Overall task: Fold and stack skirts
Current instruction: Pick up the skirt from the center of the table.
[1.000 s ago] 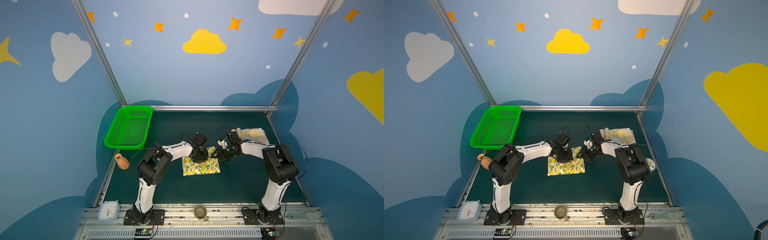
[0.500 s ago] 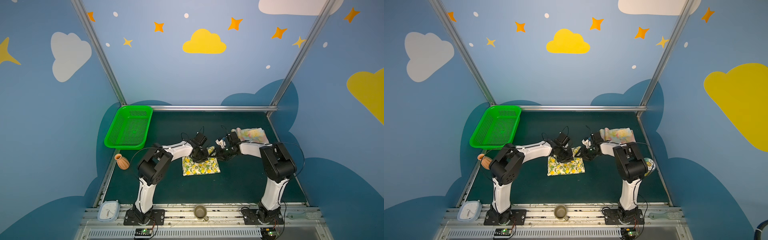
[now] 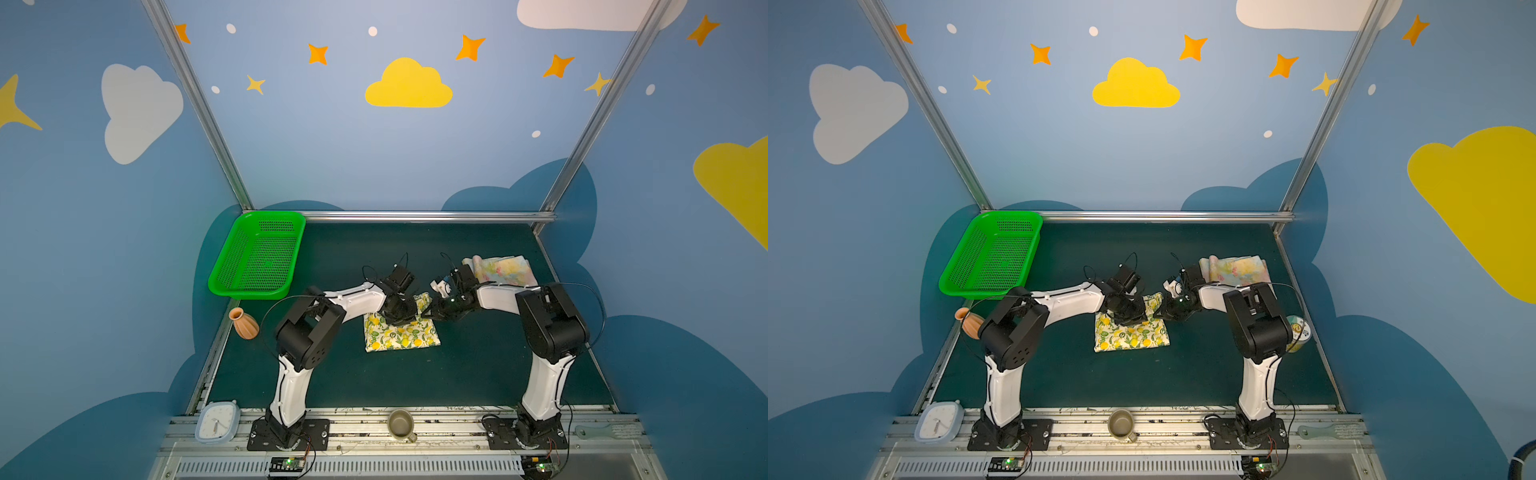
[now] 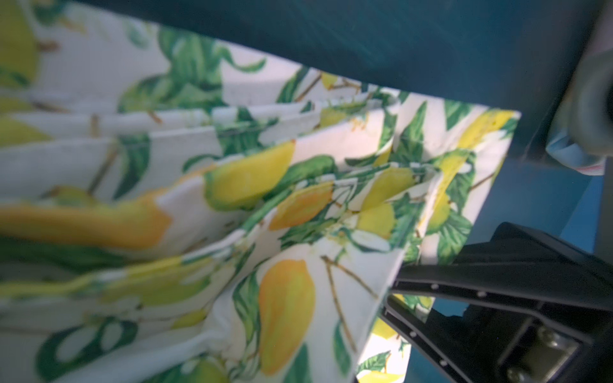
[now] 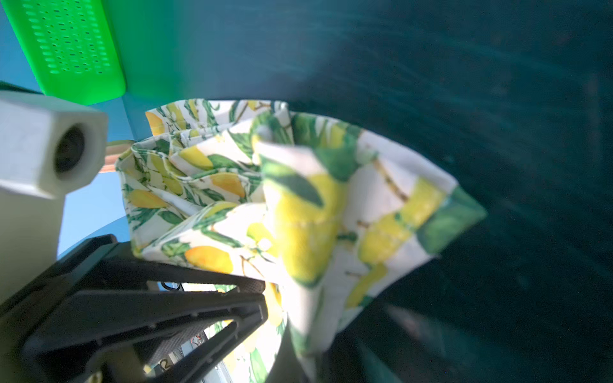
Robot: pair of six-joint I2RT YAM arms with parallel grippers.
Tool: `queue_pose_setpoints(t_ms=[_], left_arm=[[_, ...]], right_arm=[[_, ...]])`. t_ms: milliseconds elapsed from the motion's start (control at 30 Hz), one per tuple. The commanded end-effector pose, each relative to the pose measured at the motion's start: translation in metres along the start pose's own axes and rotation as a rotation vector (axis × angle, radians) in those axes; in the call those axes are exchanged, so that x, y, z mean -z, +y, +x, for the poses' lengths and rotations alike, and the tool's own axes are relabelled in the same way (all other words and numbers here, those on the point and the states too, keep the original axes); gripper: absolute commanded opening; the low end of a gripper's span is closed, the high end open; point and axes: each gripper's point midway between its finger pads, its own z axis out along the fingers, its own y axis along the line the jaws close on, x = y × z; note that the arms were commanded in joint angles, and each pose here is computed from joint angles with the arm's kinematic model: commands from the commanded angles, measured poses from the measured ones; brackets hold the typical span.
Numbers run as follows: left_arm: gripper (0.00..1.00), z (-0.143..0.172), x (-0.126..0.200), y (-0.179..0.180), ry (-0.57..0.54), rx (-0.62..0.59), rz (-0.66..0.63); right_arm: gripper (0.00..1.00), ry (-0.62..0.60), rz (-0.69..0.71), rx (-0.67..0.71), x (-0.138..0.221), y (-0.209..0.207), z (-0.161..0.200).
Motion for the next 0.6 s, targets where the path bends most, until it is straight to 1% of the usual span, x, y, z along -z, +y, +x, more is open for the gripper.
queue_pose_setpoints(t_ms=[0,167,300,433,567], left_arm=[[0.23,-0.016,0.024,-0.009,-0.058,0.007,0.040],[0.24,-0.031,0.061,-0.004,-0.129,0.037,0.084],[0.24,-0.037,0.085,0.006,-0.177,0.054,0.091],[0.25,-0.040,0.100,0.016,-0.207,0.074,0.098],[0.25,-0.040,0.108,0.021,-0.225,0.084,0.099]], right_arm=[[0.00,0.043,0.087,-0.011,0.011,-0.003,0.010],[0.00,0.049,0.101,0.038,0.041,0.018,-0.006],[0.00,0.057,0.111,0.083,0.062,0.029,-0.020],[0.00,0.059,0.120,0.106,0.082,0.033,-0.034],[0.00,0.062,0.094,0.120,0.103,0.037,-0.049]])
